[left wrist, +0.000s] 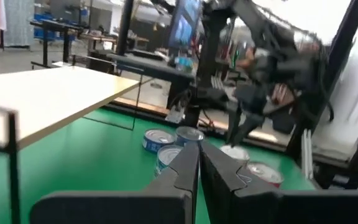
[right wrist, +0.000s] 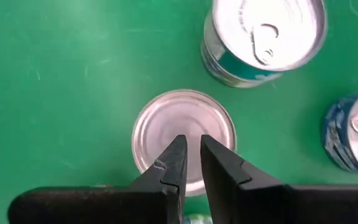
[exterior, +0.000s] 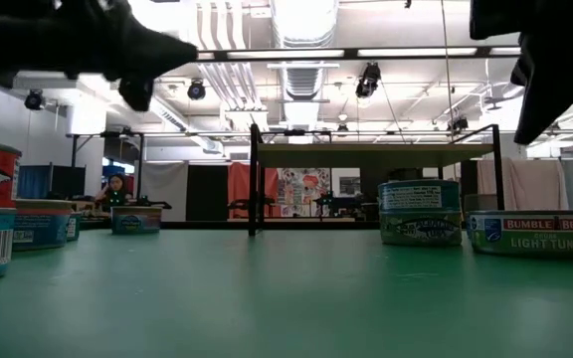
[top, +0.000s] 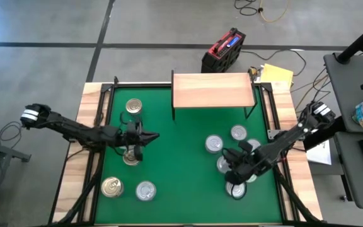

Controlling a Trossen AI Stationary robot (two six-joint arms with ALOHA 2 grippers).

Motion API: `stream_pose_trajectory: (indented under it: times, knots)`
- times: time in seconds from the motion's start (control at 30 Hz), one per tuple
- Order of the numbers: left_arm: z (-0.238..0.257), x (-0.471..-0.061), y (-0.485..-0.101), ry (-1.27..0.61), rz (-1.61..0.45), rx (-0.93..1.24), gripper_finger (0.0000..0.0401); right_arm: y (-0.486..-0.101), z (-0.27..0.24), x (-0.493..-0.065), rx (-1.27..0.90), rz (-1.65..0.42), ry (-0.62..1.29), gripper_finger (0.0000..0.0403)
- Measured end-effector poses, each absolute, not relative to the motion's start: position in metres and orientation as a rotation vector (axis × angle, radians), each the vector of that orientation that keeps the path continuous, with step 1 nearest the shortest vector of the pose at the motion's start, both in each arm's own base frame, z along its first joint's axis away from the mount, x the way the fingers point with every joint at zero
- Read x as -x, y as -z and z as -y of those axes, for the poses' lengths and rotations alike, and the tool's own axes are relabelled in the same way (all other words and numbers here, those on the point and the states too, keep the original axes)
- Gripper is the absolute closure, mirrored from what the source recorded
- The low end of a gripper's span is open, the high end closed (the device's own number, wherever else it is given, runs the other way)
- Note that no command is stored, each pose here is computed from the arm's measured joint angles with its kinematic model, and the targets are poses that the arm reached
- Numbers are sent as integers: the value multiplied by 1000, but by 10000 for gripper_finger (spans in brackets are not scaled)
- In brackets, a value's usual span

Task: Stack canned seafood by type on shelf
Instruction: Put the green tuna can on the shelf

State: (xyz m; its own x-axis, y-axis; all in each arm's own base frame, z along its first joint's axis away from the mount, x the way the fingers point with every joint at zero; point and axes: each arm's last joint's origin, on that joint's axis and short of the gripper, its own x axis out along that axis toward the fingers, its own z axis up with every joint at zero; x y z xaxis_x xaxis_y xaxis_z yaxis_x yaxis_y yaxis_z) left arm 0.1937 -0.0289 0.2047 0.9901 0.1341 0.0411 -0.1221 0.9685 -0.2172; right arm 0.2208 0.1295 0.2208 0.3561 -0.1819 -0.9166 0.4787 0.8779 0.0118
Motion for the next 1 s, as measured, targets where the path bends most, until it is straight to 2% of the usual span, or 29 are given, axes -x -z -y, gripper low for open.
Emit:
stream_pose_trajectory:
  times: [0.13,0.27,0.6,0.73,0.83,1.0]
  knots:
    - [31,-210,-209,-192,-14,165,401,-225,-120,-219,-281,-1208,313,362]
    - [30,-217,-208,-249,-43,144,401,-224,-112,-215,-192,-1221,234,332]
    - [30,-213,-202,-256,-58,138,401,-204,-98,-222,-136,-1216,300,165]
    - [29,-211,-204,-254,-51,113,401,-196,-97,-224,-110,-1250,287,114]
    - [29,-210,-206,-253,-43,92,401,-190,-95,-224,-133,-1284,276,97]
    - [29,-210,-207,-252,-41,56,401,-180,-87,-226,-198,-1292,238,99]
